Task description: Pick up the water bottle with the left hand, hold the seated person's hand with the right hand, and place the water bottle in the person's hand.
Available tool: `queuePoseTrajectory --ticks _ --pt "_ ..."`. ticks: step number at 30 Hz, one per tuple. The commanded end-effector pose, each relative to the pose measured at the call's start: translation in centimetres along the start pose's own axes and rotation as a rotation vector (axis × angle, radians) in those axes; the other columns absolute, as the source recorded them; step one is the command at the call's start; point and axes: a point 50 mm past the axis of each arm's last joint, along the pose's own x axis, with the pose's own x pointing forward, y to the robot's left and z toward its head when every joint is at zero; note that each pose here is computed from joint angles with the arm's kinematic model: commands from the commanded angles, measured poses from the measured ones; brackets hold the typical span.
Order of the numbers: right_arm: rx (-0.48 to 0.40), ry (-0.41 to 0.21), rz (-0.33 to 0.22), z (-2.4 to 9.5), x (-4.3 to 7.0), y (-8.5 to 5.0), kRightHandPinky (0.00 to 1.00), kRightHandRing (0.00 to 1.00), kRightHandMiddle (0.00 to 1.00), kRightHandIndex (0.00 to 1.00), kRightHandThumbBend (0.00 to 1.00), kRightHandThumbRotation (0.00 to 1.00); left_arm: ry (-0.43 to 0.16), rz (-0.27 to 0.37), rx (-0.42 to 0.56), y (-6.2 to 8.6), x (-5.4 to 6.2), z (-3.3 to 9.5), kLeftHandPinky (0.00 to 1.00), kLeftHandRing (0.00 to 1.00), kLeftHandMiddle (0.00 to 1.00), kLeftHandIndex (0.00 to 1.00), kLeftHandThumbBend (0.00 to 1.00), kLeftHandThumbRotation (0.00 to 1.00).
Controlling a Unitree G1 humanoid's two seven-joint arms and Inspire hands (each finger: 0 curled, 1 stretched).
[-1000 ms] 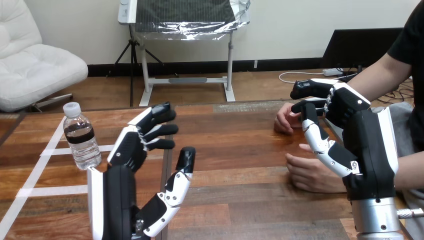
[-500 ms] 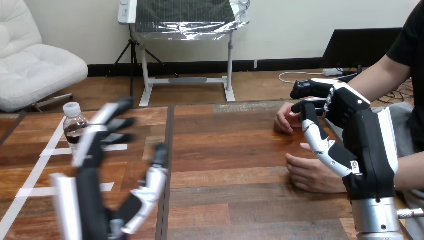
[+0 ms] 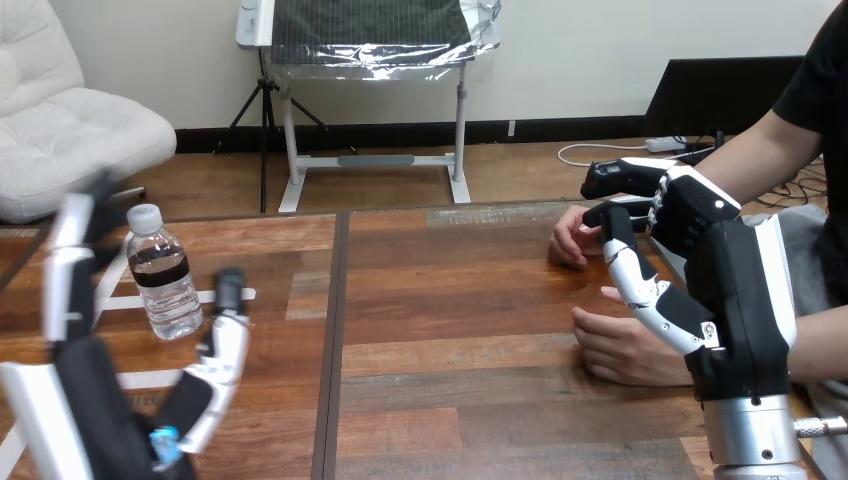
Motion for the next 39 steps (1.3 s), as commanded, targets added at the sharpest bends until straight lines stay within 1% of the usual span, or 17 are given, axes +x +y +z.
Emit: queuePoseTrajectory --ticks 1,11,13,16,21,29,33,39 --pt "-0.013 -0.071 0.004 0.8 1.7 -0.2 0.47 0.56 0.63 0.63 0.28 0.00 0.030 0.101 -0.026 -0.2 1.3 0.1 0.88 0.91 0.93 0.92 0.59 0.17" --pt "-0.016 -0.077 0.006 0.8 1.8 -0.3 0.47 0.56 0.63 0.63 0.28 0.00 0.117 0.093 0.024 0.1 2.0 -1.7 0.94 0.95 0.97 0.95 0.68 0.21" --pt "-0.020 -0.085 0.008 0.8 1.9 -0.3 0.47 0.56 0.63 0.63 0.28 0.00 0.137 0.083 0.037 0.2 2.2 -2.3 0.95 0.95 0.98 0.96 0.70 0.21" --pt "-0.022 -0.083 0.008 0.8 1.9 -0.3 0.46 0.55 0.63 0.63 0.28 0.00 0.183 0.061 0.055 0.0 2.6 -3.4 0.97 0.96 0.98 0.97 0.73 0.24" --pt "-0.027 -0.085 0.008 0.7 2.0 -0.3 0.46 0.55 0.63 0.63 0.28 0.00 0.225 0.031 0.060 -0.2 3.1 -4.5 0.99 0.97 0.99 0.98 0.75 0.26" --pt "-0.029 -0.077 0.004 0.7 2.0 -0.3 0.46 0.55 0.62 0.63 0.28 0.00 0.292 -0.024 0.054 -0.6 3.7 -5.9 0.99 0.99 1.00 0.99 0.74 0.30" --pt "-0.025 -0.081 0.002 0.7 2.0 -0.2 0.46 0.55 0.62 0.62 0.29 0.00 0.323 -0.047 0.070 -0.9 4.1 -6.6 0.97 0.99 1.00 0.99 0.75 0.32" --pt "-0.026 -0.087 0.008 0.6 2.1 -0.3 0.46 0.55 0.62 0.62 0.29 0.00 0.341 -0.077 0.089 -1.3 4.7 -7.4 0.95 0.99 1.00 0.98 0.78 0.37"
